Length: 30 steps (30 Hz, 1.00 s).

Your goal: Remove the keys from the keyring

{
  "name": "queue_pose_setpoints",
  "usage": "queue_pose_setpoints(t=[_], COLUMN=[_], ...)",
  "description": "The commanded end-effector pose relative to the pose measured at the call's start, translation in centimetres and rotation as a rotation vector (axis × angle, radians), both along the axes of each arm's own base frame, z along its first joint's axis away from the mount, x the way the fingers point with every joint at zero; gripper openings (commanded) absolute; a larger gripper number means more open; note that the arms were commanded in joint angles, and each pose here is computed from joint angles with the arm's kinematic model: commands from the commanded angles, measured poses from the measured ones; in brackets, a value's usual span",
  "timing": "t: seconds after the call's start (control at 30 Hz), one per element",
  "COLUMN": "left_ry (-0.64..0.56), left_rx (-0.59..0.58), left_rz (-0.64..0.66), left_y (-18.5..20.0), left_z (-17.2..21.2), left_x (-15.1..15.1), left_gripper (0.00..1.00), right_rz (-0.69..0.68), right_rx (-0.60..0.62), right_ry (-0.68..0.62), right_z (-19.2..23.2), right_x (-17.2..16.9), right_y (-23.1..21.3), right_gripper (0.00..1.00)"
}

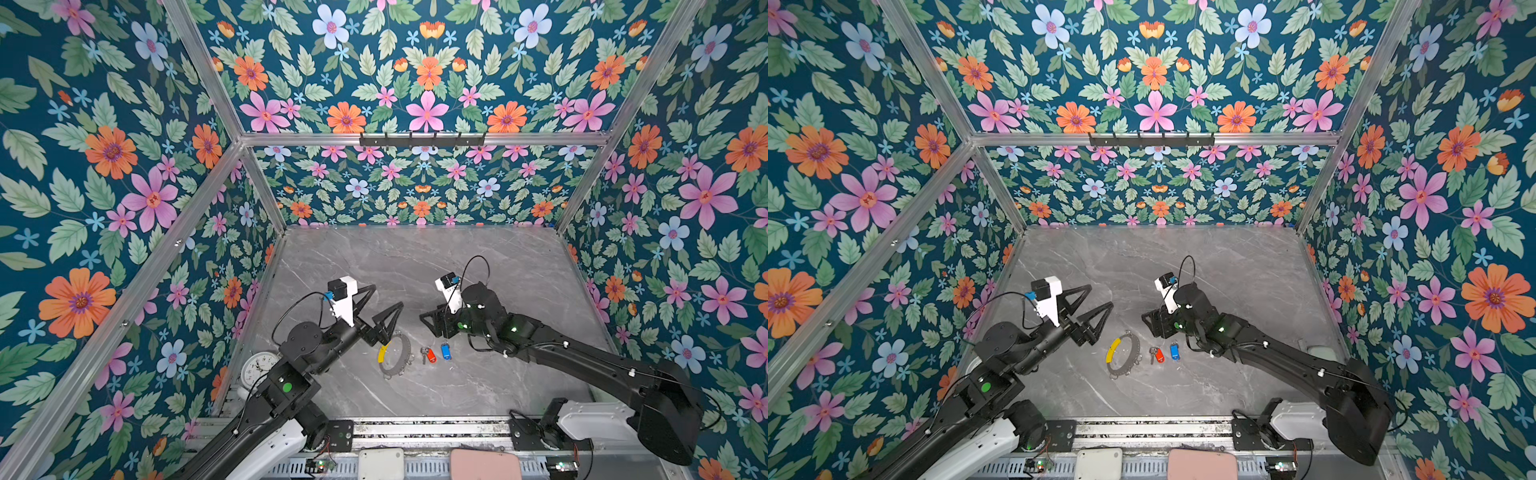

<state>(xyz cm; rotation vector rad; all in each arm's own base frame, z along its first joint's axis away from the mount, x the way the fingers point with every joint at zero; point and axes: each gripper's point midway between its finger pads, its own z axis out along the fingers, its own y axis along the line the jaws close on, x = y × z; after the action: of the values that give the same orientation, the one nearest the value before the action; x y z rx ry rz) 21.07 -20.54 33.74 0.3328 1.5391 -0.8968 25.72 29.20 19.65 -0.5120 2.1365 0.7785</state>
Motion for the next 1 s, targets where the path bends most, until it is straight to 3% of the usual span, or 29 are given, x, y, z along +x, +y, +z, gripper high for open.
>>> queue_pose_setpoints(t=[0.0, 0.13, 0.33, 0.5, 0.6, 0.77, 0.9, 0.97], left_ry=[-0.041, -0.013, 0.048, 0.077, 0.095, 0.123, 0.22, 0.202], left_rx=[0.07, 0.15, 0.062, 0.259, 0.378, 0.512, 0.516, 0.488], left_rz=[0.174, 0.358, 0.635, 0.855, 0.942, 1.088, 1.119, 1.11], left_y=[1.4, 3.3, 9.7, 12.9, 14.7, 20.3, 23.7, 24.0], left_z=[-1.0, -4.2, -8.5, -11.3, -12.3, -14.1, -17.7, -18.5], left_x=[2.8, 6.2, 10.4, 13.6, 15.4, 16.7, 16.9, 17.0], left_gripper=[1.0, 1.0, 1.0, 1.0, 1.0, 1.0, 1.0, 1.0], right_rz=[-0.098, -0.134, -0.219, -0.264, -0.304, -0.369, -0.367, -0.382], right_rx=[0.007, 0.015, 0.008, 0.001, -0.01, -0.008, 0.007, 0.003], right_ry=[-0.078, -0.104, -0.156, -0.196, -0.216, -0.249, -0.284, -0.292], right_z=[1.2, 1.9, 2.6, 3.4, 3.7, 4.2, 4.8, 5.0], right_x=[0.8, 0.4, 0.4, 0.5, 0.6, 0.8, 0.7, 0.8], right_y=[-1.8, -3.3, -5.6, -6.9, -7.9, -9.3, -9.6, -9.9], right_gripper=[0.73, 0.74, 0.83, 0.9, 0.99, 0.99, 0.99, 0.99])
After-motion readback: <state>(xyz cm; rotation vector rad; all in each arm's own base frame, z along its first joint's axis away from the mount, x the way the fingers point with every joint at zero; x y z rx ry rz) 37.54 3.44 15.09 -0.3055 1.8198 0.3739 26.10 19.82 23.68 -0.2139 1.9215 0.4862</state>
